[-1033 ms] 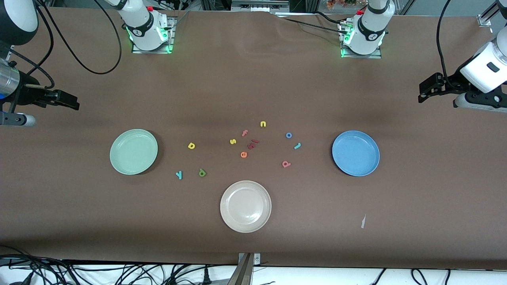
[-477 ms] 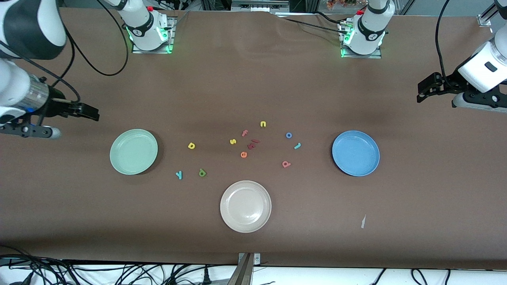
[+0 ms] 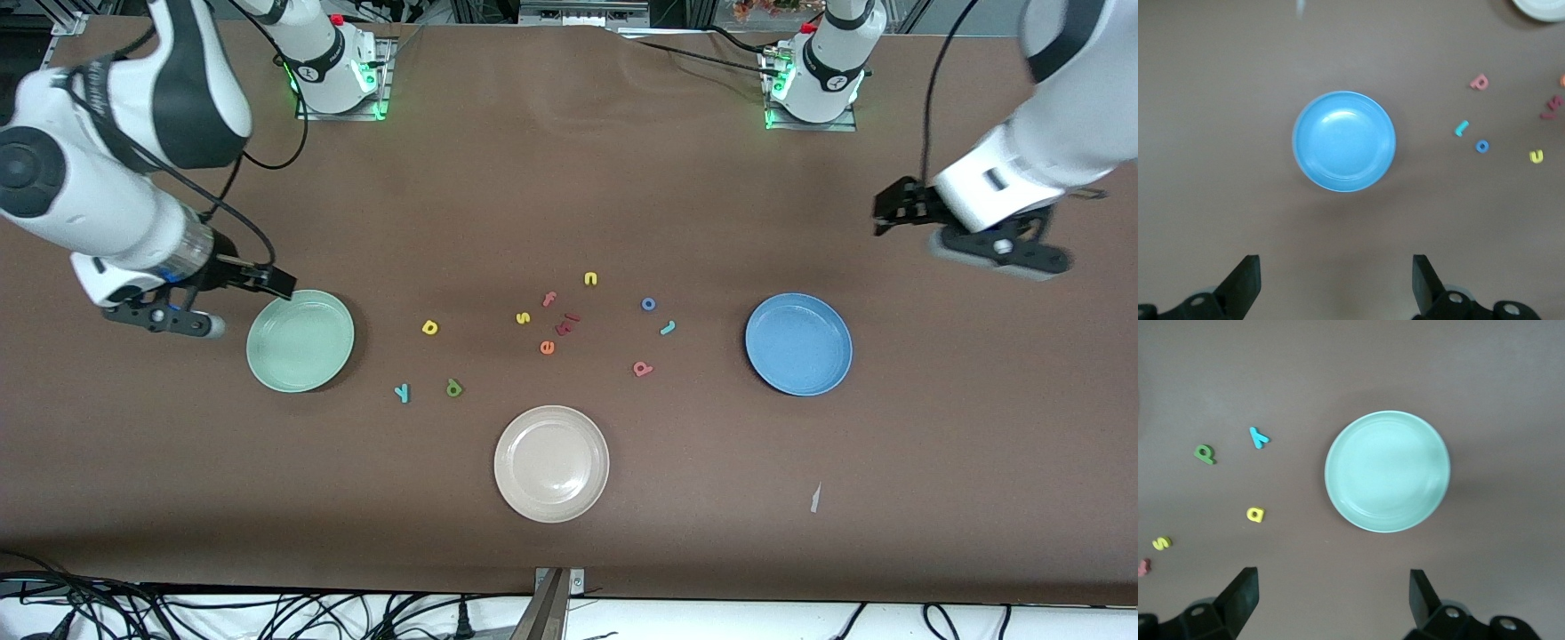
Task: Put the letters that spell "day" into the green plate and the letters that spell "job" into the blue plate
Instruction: 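Move the right gripper toward the yellow a while the left gripper reaches letters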
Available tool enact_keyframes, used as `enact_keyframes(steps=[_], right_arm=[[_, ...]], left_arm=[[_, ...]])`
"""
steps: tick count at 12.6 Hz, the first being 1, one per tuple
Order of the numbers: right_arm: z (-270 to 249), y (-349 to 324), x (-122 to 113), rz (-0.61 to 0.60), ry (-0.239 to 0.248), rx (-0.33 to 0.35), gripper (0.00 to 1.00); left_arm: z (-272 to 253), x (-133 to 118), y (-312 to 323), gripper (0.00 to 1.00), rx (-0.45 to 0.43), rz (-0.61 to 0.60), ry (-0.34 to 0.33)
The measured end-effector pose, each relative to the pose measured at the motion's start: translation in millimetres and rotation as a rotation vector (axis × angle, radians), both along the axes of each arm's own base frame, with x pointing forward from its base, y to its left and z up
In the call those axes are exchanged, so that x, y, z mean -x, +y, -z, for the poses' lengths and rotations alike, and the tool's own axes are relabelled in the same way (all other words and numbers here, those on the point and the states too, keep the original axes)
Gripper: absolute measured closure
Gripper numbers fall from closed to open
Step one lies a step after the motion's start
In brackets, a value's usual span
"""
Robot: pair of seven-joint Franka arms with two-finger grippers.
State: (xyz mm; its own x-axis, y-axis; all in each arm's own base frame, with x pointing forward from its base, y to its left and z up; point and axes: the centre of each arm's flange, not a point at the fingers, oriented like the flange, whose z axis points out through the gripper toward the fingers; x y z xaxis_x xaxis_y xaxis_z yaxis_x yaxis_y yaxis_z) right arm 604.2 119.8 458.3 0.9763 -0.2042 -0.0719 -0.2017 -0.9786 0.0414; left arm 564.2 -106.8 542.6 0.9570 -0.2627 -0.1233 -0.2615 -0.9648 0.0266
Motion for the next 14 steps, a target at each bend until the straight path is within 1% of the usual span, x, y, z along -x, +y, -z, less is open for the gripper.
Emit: enact_keyframes(steps=[1, 3, 4, 6, 7, 9, 11, 13, 14], right_arm=[[10, 18, 1, 0.024, -0.005, 0.005, 0.00], [28, 50, 2, 0.068, -0.014, 0.010, 0.00], [39, 64, 2, 0.096, -0.017, 0.005, 0.00], [60, 91, 3, 0.155, -0.018, 0.002, 0.00], [70, 101, 5, 0.173, -0.013, 0.009, 0.00], [87, 114, 8, 0.206, 0.006, 0.025, 0.00], [103, 123, 12, 0.228, 0.025, 0.041, 0.00], [124, 126, 20, 0.249, 0.054, 0.033, 0.00], [135, 126, 24, 0.281, 0.057, 0.021, 0.00]], left_arm=[[27, -7, -20, 0.00, -0.005, 0.032, 0.042], [78, -20, -68, 0.00, -0.007, 0.101, 0.097], [100, -26, -92, 0.00, 0.014, 0.117, 0.118], [137, -36, -125, 0.00, 0.091, 0.120, 0.137], [154, -35, -141, 0.00, 0.097, 0.137, 0.146], [192, -24, -186, 0.00, 0.087, 0.200, 0.153], [241, -13, -223, 0.00, 0.082, 0.243, 0.144], [286, -6, -239, 0.00, 0.087, 0.257, 0.115], [303, -3, -241, 0.00, 0.088, 0.260, 0.106]])
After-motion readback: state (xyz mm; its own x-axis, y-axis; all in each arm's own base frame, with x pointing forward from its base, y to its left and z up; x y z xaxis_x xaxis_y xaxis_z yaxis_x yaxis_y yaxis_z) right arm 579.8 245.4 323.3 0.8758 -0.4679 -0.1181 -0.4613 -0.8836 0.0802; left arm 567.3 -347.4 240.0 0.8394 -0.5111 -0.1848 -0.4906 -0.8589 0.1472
